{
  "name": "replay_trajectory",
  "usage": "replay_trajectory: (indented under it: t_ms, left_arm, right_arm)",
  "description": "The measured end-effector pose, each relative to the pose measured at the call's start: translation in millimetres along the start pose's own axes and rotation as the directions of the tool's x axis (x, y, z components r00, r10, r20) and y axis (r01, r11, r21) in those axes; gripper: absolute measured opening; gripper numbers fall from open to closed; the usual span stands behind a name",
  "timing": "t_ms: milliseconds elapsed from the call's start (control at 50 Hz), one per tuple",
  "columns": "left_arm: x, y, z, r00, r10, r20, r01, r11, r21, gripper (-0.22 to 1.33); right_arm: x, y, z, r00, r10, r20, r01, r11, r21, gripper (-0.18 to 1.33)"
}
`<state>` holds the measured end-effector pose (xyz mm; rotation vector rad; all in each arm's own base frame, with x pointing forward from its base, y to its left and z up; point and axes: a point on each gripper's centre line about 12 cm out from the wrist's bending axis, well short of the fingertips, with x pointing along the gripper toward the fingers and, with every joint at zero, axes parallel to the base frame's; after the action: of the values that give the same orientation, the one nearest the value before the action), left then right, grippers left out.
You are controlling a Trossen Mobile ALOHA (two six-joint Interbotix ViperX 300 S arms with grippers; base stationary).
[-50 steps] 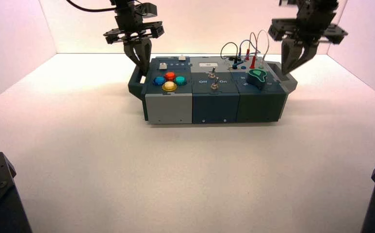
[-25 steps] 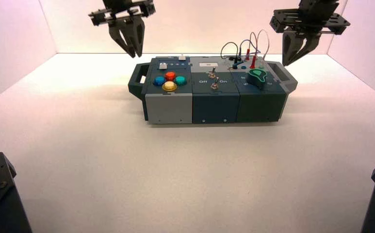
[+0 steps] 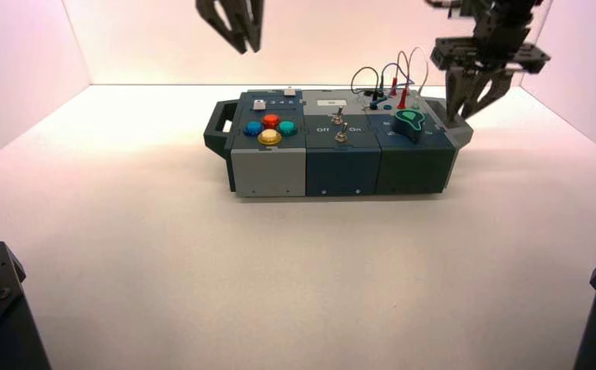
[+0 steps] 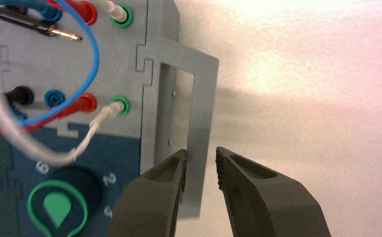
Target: Flip the bottom switch off with the left gripper.
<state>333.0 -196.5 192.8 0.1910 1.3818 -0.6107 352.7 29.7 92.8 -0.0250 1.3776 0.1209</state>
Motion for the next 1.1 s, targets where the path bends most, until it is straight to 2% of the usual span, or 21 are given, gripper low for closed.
replay_trajectory:
  t_ms: [80,200,300,360,440,680,800,980,1100]
  left_arm:
    - [1.9,-9.2,-2.4,1.000,-0.014,-0.008,0.014,1.000,0.014,0.65]
    - [5.7,-18.7,-5.1,0.999,-0.039,-0.018,0.039,0.999,0.015,0.65]
    - [8.1,-28.9,-6.1,0.998,-0.058,-0.021,0.059,0.998,0.025,0.65]
    - [10.9,-40.2,-7.2,0.997,-0.073,-0.022,0.074,0.996,0.043,0.60]
    - [15.2,-59.0,-9.6,0.995,-0.098,-0.026,0.100,0.992,0.071,0.32]
    - [22.2,-95.5,-12.7,0.990,-0.142,-0.016,0.143,0.981,0.131,-0.17]
    - [31.9,-104.9,-14.4,0.988,-0.154,-0.031,0.157,0.978,0.138,-0.17]
    - [61.6,-104.2,-15.2,0.982,-0.164,-0.093,0.173,0.980,0.099,-0.17]
    - [76.0,-106.5,-12.5,0.978,-0.169,-0.119,0.181,0.979,0.096,-0.17]
  right_arm:
    - [3.6,-0.1,-1.4,1.000,0.001,-0.020,-0.001,1.0000,-0.004,0.70]
    - [7.5,0.5,-1.3,0.999,0.005,-0.043,-0.005,1.0000,-0.007,0.69]
    - [10.9,1.5,-1.0,0.998,0.006,-0.057,-0.006,0.9999,-0.009,0.48]
    - [12.4,0.6,-1.1,0.998,0.008,-0.064,-0.008,1.0000,-0.004,0.47]
    - [12.9,1.1,-0.5,0.998,0.008,-0.065,-0.009,1.0000,-0.004,0.47]
    - [12.2,1.5,0.8,0.998,0.008,-0.064,-0.008,0.9999,-0.008,0.47]
    - [12.7,1.7,0.5,0.998,0.009,-0.067,-0.009,0.9999,-0.007,0.47]
    - [12.7,1.5,1.4,0.998,0.008,-0.066,-0.009,0.9999,-0.008,0.47]
    - [12.5,1.6,2.0,0.998,0.009,-0.064,-0.009,0.9999,-0.006,0.47]
